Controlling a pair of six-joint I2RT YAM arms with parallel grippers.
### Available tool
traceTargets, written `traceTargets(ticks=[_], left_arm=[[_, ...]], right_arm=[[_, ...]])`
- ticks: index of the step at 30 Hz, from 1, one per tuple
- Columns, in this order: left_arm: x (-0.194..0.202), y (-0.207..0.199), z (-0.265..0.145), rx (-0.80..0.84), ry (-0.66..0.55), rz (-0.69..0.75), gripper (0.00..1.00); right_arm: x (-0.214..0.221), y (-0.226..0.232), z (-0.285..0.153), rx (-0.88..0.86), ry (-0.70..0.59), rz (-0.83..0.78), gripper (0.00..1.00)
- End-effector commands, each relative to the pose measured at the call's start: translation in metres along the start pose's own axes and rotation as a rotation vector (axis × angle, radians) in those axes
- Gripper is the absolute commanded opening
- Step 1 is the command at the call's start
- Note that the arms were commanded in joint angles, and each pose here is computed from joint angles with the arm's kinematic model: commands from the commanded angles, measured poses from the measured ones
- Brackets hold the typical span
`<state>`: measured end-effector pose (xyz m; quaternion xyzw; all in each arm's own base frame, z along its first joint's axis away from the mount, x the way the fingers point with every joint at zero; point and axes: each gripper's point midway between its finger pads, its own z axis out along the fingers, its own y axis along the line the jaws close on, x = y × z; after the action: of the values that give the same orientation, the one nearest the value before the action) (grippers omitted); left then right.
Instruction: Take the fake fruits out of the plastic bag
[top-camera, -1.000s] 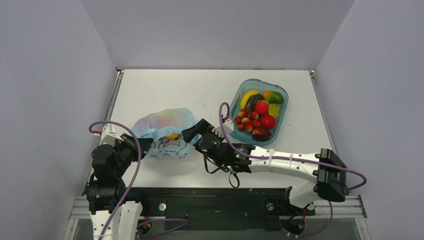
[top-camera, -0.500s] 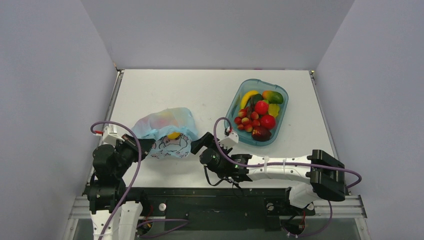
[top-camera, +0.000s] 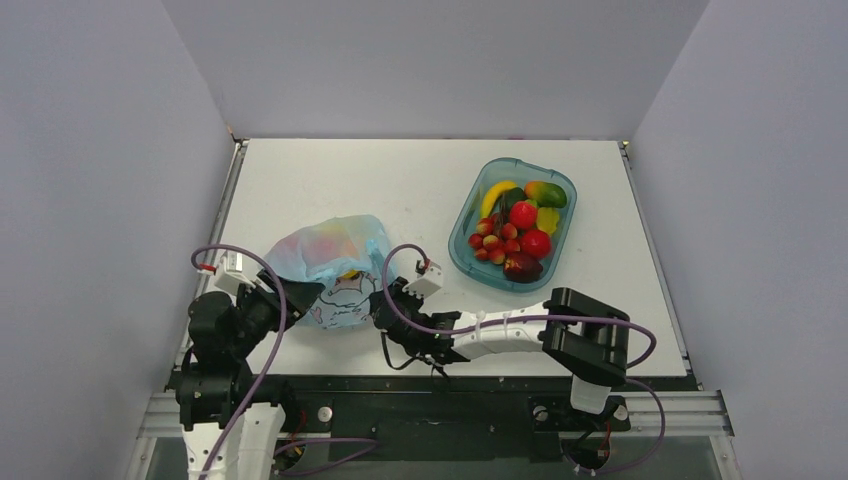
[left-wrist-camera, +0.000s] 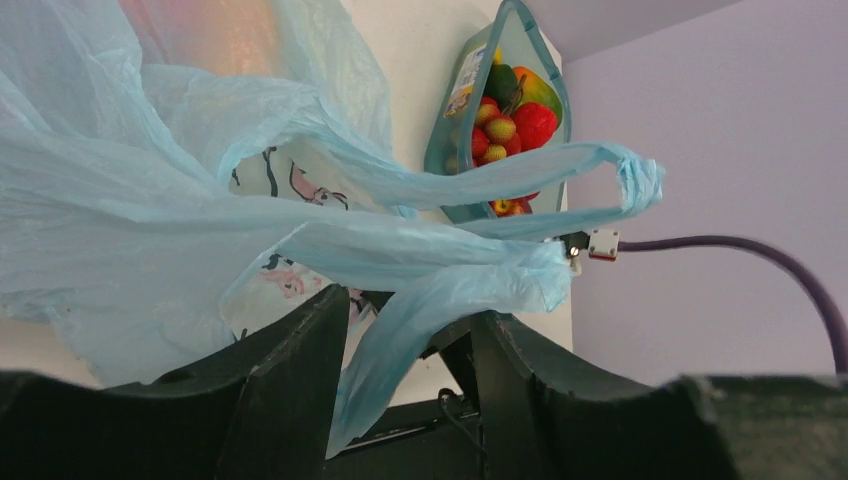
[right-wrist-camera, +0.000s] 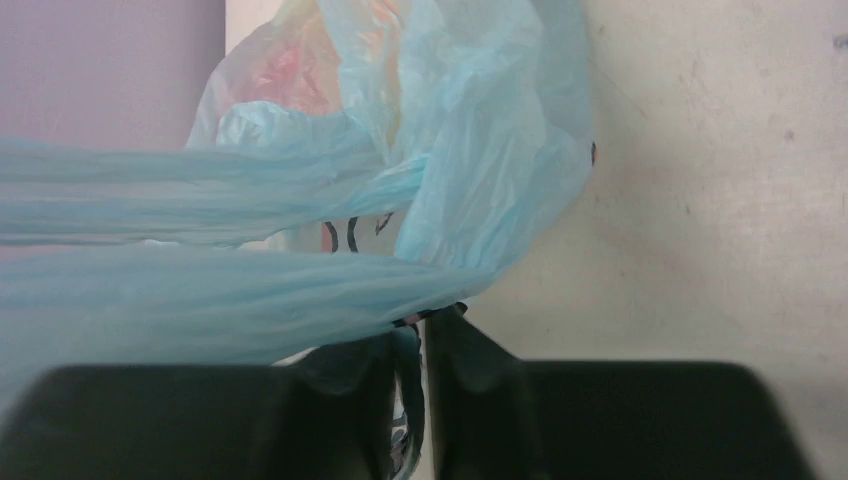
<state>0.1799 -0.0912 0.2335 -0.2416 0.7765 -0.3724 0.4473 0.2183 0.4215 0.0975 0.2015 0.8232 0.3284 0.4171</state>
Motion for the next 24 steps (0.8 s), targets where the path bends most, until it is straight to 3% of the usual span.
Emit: traceTargets(ticks=[1, 7, 11, 17, 22, 24], left_arm=[[-0.005, -0.030, -0.028, 0.059, -0.010, 0.081, 0.49], [-0.013, -0.063, -0.069, 0.086, -0.025, 0.207, 0.52], [-0.033, -0.095, -0.075, 0.137, -0.044, 0.235, 0.54], [-0.066, -0.074, -0.023, -0.015, -0.019, 0.218, 0.55], [-0.062, -0.039, 0.029, -0.131, 0.080, 0.102, 0.50], [-0.053, -0.029, 0.044, -0.145, 0.082, 0.166, 0.50]], right_arm=[[-0.043, 0.035, 0.010, -0.133, -0.122, -0.001, 0.00], [-0.064, 0.032, 0.032, -0.262, -0.053, -0.176, 0.00], [-0.073, 0.028, 0.034, -0.338, -0.008, -0.319, 0.00], [-0.076, 0.007, 0.037, -0.346, 0.098, -0.420, 0.00], [-0.083, -0.008, 0.031, -0.247, 0.133, -0.409, 0.00], [-0.083, -0.011, 0.029, -0.248, 0.124, -0.402, 0.00]])
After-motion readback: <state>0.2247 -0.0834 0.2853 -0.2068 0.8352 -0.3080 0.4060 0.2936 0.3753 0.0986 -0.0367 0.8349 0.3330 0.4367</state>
